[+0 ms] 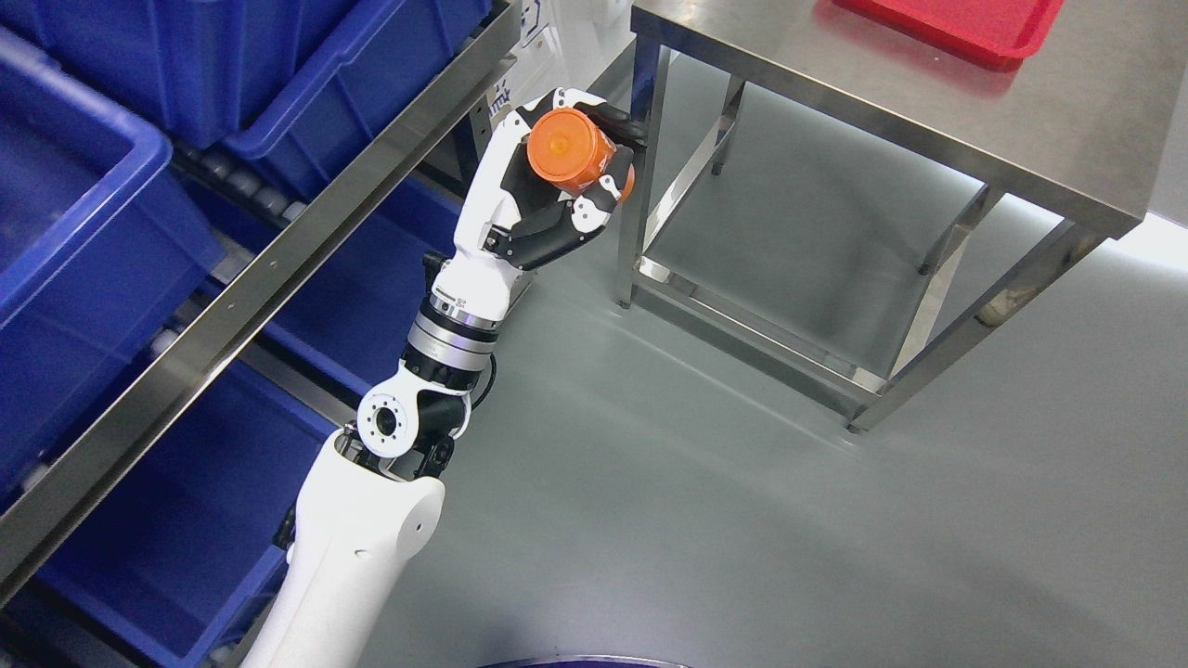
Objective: Grab orange capacitor from left shelf to right desk
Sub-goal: 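Hold the orange cylinder in the left hand while turning toward the steel table, then lower the orange cylinder onto the red tray with the left hand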
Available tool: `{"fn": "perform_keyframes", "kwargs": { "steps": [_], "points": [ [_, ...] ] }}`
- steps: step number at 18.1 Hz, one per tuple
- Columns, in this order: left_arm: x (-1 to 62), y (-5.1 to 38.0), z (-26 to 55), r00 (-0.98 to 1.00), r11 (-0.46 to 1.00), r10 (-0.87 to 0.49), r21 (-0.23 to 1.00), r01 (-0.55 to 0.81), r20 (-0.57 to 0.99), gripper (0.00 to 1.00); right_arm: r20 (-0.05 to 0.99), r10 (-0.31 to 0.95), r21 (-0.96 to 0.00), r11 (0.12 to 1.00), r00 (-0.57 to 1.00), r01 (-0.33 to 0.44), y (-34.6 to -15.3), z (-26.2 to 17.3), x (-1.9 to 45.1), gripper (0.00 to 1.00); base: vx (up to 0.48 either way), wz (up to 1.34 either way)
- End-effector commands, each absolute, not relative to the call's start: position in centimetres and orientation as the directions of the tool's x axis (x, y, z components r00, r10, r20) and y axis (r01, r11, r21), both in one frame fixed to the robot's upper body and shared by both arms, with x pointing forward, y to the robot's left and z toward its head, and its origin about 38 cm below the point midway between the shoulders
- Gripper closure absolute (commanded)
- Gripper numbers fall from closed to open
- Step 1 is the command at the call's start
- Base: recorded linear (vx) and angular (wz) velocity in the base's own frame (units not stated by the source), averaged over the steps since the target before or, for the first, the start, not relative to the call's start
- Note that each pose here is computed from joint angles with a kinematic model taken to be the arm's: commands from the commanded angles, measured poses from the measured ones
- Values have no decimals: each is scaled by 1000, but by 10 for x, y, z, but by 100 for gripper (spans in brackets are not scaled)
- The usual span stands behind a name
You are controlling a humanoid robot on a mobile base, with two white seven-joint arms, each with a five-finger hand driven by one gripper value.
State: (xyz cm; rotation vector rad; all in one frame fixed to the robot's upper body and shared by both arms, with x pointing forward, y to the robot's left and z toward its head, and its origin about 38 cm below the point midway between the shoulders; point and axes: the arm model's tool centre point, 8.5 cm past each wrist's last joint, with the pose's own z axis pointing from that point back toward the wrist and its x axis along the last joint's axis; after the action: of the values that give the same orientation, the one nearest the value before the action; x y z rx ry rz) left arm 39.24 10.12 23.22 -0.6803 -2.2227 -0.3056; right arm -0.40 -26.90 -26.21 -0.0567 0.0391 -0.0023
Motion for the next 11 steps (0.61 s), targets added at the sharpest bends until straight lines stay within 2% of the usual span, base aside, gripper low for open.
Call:
{"fn": "perform_keyframes", "kwargs": {
  "steps": [1, 6, 11],
  "points": [
    [390, 97, 231, -550, 815, 367, 26, 579, 750, 95, -49, -17, -74, 997, 999, 13, -280, -261, -18, 0, 267, -293],
    [392, 55, 246, -501, 742, 357, 86, 664, 789, 94, -49, -17, -74, 997, 999, 13, -280, -261, -18, 0, 261, -286],
    [427, 40, 258, -468, 734, 225, 167, 658, 855, 93, -49, -17, -74, 997, 999, 13, -280, -261, -18, 0, 245, -276]
  ]
}}
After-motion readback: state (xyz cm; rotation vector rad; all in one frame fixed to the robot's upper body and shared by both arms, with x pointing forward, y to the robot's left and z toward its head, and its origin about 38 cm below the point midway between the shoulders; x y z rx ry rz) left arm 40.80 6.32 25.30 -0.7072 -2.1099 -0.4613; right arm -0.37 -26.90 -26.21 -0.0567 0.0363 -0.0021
